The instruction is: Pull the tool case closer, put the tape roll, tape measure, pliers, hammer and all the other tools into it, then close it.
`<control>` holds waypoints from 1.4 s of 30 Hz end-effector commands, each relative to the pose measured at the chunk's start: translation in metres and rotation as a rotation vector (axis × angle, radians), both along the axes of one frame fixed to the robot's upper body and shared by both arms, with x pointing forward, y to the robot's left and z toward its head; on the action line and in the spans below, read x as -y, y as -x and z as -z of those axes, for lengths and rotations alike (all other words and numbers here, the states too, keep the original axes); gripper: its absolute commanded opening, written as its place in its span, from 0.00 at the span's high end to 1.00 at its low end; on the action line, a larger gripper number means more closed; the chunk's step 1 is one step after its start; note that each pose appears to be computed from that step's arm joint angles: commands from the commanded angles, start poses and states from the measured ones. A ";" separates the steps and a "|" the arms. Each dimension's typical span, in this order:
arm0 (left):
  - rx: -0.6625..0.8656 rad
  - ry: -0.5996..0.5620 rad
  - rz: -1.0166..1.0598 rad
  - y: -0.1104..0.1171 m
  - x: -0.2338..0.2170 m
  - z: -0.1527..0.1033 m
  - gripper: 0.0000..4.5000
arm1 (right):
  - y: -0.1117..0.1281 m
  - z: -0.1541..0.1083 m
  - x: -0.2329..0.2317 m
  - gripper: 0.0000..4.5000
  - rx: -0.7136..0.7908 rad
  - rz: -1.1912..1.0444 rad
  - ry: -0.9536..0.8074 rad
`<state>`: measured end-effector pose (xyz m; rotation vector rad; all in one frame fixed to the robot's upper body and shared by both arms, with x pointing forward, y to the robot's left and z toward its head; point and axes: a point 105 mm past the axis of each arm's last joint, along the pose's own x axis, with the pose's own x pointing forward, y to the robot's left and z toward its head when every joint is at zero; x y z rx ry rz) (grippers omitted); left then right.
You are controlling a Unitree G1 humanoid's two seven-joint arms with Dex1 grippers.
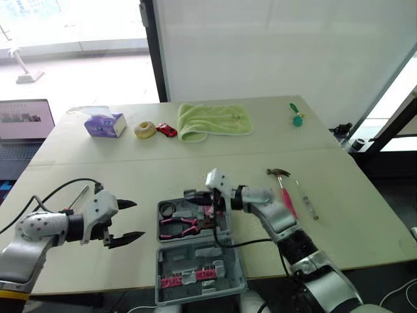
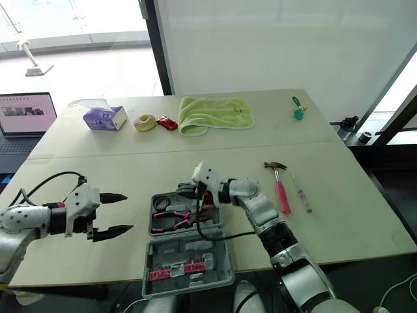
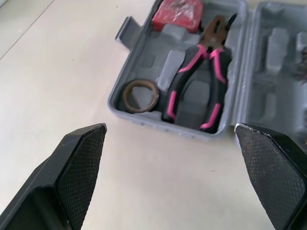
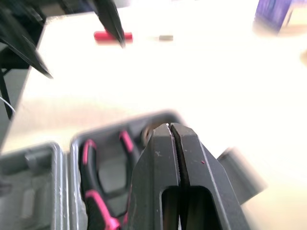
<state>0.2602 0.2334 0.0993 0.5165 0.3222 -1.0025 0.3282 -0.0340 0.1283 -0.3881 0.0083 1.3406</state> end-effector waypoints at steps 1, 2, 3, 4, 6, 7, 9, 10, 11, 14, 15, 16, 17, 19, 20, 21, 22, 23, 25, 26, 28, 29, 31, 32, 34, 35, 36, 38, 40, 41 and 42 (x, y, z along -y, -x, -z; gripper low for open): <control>-0.030 -0.053 0.023 0.005 -0.011 0.010 0.05 | 0.012 -0.006 0.028 1.00 0.100 -0.080 0.112; -0.025 -0.071 0.037 0.007 -0.012 0.014 0.11 | 0.015 -0.002 0.040 1.00 0.126 -0.091 0.177; -0.034 -0.078 0.053 0.009 -0.013 0.017 0.17 | 0.017 0.003 0.050 1.00 0.134 -0.099 0.232; -0.040 -0.089 0.057 0.010 -0.014 0.022 0.29 | 0.019 0.010 0.061 1.00 0.143 -0.106 0.300; -0.046 -0.098 0.071 0.012 -0.012 0.030 0.52 | 0.023 0.023 0.077 1.00 0.140 -0.115 0.390; -0.053 -0.089 0.084 0.014 -0.007 0.034 0.62 | 0.025 0.032 0.085 1.00 0.141 -0.120 0.435; -0.068 -0.076 0.103 0.017 0.000 0.040 0.86 | 0.029 0.046 0.095 1.00 0.140 -0.137 0.502; -0.078 -0.070 0.108 0.019 0.003 0.043 0.97 | 0.031 0.051 0.098 1.00 0.139 -0.144 0.520; -0.093 -0.065 0.116 0.020 0.008 0.049 0.99 | 0.032 0.057 0.097 1.00 0.130 -0.144 0.520; -0.121 -0.043 0.123 0.022 0.018 0.059 0.99 | 0.035 0.073 0.097 1.00 0.118 -0.154 0.544; -0.135 -0.041 0.127 0.023 0.021 0.064 0.99 | 0.035 0.077 0.097 1.00 0.116 -0.156 0.550; -0.147 -0.039 0.130 0.024 0.023 0.068 0.99 | 0.035 0.080 0.097 1.00 0.112 -0.156 0.552; -0.160 -0.026 0.130 0.024 0.028 0.072 0.99 | 0.036 0.084 0.094 1.00 0.110 -0.157 0.550; -0.175 -0.006 0.132 0.024 0.034 0.076 0.99 | 0.037 0.088 0.091 1.00 0.107 -0.161 0.545; -0.176 0.001 0.145 0.025 0.038 0.077 0.99 | 0.037 0.090 0.089 1.00 0.106 -0.162 0.542; -0.167 0.019 0.142 0.023 0.044 0.077 0.99 | 0.038 0.092 0.087 1.00 0.103 -0.166 0.538; -0.160 0.032 0.139 0.020 0.048 0.078 0.99 | 0.039 0.094 0.084 1.00 0.098 -0.167 0.531; -0.159 0.043 0.139 0.018 0.052 0.078 0.99 | 0.040 0.095 0.082 1.00 0.096 -0.169 0.526; -0.153 0.053 0.133 0.014 0.058 0.081 0.99 | 0.040 0.095 0.075 1.00 0.093 -0.169 0.500; -0.144 0.053 0.127 0.012 0.061 0.083 0.99 | 0.041 0.094 0.070 1.00 0.089 -0.167 0.479; -0.122 0.040 0.122 0.008 0.067 0.086 0.99 | 0.045 0.096 0.066 1.00 0.084 -0.178 0.475; -0.117 0.035 0.122 0.007 0.068 0.087 0.99 | 0.046 0.098 0.065 1.00 0.079 -0.181 0.475; -0.108 0.042 0.111 0.005 0.069 0.087 0.99 | 0.048 0.098 0.065 1.00 0.072 -0.180 0.477; -0.104 0.048 0.105 0.004 0.069 0.085 0.99 | 0.047 0.098 0.065 1.00 0.068 -0.174 0.474; -0.100 0.053 0.100 0.003 0.069 0.084 0.99 | 0.047 0.097 0.066 1.00 0.062 -0.162 0.468; -0.100 0.059 0.096 0.002 0.069 0.083 0.99 | 0.046 0.097 0.065 1.00 0.060 -0.160 0.466; -0.100 0.061 0.093 0.002 0.070 0.082 0.99 | 0.046 0.096 0.066 1.00 0.058 -0.158 0.467; -0.091 0.056 0.090 -0.002 0.070 0.081 0.99 | 0.045 0.095 0.065 1.00 0.046 -0.141 0.456; -0.086 0.054 0.075 -0.008 0.069 0.079 0.99 | 0.041 0.093 0.065 1.00 0.038 -0.117 0.447; -0.081 0.054 0.062 -0.012 0.068 0.078 0.99 | 0.040 0.093 0.065 1.00 0.038 -0.108 0.447; -0.076 0.048 0.051 -0.016 0.068 0.078 0.99 | 0.037 0.092 0.066 1.00 0.033 -0.094 0.443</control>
